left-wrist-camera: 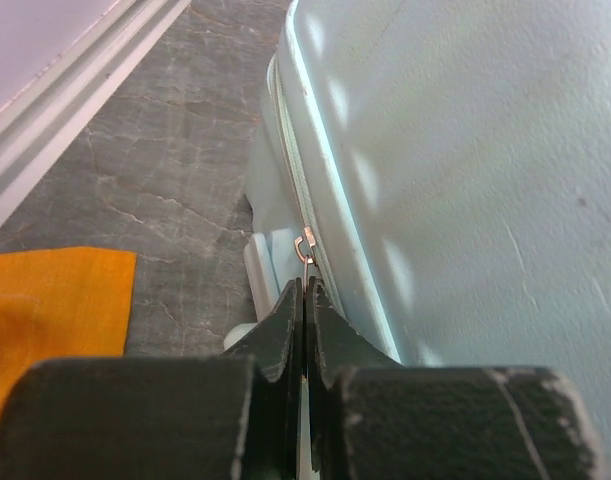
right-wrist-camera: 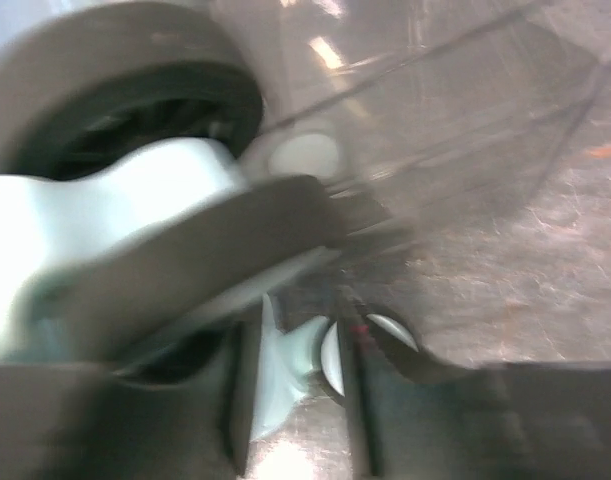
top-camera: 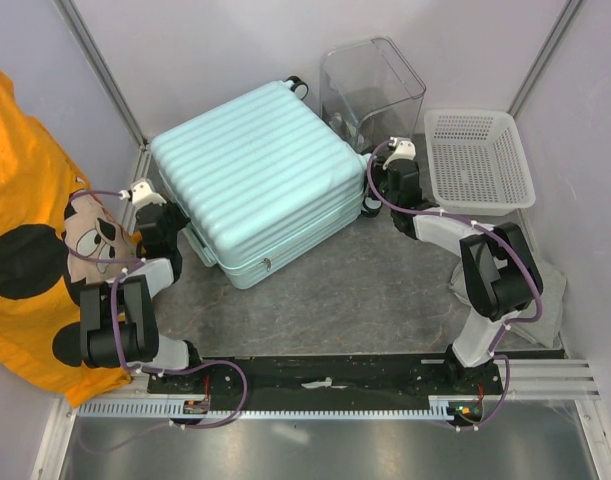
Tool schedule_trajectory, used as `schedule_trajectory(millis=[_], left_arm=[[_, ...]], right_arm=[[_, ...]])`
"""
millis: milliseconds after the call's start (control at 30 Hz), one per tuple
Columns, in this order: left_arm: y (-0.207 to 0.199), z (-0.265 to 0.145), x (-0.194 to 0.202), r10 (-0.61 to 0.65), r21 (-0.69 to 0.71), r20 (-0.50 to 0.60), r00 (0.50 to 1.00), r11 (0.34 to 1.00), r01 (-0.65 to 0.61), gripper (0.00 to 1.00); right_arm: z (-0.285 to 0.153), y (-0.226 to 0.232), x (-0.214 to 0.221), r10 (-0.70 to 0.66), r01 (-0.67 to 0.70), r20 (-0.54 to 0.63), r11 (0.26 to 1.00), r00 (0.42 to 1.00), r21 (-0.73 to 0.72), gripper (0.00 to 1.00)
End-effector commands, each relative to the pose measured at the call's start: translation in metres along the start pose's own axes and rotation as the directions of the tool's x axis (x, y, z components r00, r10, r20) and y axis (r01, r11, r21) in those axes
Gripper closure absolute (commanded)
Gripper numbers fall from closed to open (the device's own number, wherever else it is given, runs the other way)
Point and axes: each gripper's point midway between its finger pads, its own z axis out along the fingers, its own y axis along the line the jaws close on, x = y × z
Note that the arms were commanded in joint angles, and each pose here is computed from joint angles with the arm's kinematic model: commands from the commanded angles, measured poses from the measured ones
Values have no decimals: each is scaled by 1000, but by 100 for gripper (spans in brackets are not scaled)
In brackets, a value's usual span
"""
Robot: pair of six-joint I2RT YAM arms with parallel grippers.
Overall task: Open, take out, and arrange the luggage
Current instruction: Adjust the luggage at the center of the board.
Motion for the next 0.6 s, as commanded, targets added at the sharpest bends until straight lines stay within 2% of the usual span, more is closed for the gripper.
schedule_trajectory(millis=[0, 33, 67, 133, 233, 367, 467, 500, 567], left_arm=[[-22, -16, 8, -54, 81, -22, 998, 995, 56, 98], [-24, -20, 10, -57, 86, -23, 998, 995, 59, 98], [-30, -23, 11, -57, 104, -26, 998, 993, 59, 98], [-42, -30, 15, -73, 141, -41, 997, 987, 78, 98], [-57, -37, 26, -127, 191, -97, 987, 971, 144, 98], [-56, -39, 38, -182, 164, -157, 971, 964, 207, 98], [-50, -41, 38, -204, 115, -168, 965, 968, 224, 71], [-50, -42, 35, -207, 110, -163, 965, 968, 227, 50], [-49, -48, 35, -229, 98, -173, 958, 964, 248, 35]], right_arm=[[-23, 54, -5, -11, 10, -8, 987, 1000, -163, 48], [-25, 53, -5, -13, 11, -10, 987, 1000, -162, 42], [-29, 50, -8, -14, 12, -12, 988, 1000, -155, 31], [-33, 49, -9, -28, 25, -19, 988, 999, -152, 19], [-38, 34, -15, -22, 20, -22, 995, 1000, -93, 10], [-54, 23, -40, -8, 10, 15, 997, 1000, -82, 6], [-69, 25, -68, -47, 52, 69, 996, 997, -74, 5], [-74, 26, -79, -52, 58, 95, 996, 994, -66, 5], [-83, 26, -97, -58, 67, 139, 996, 989, -58, 2]])
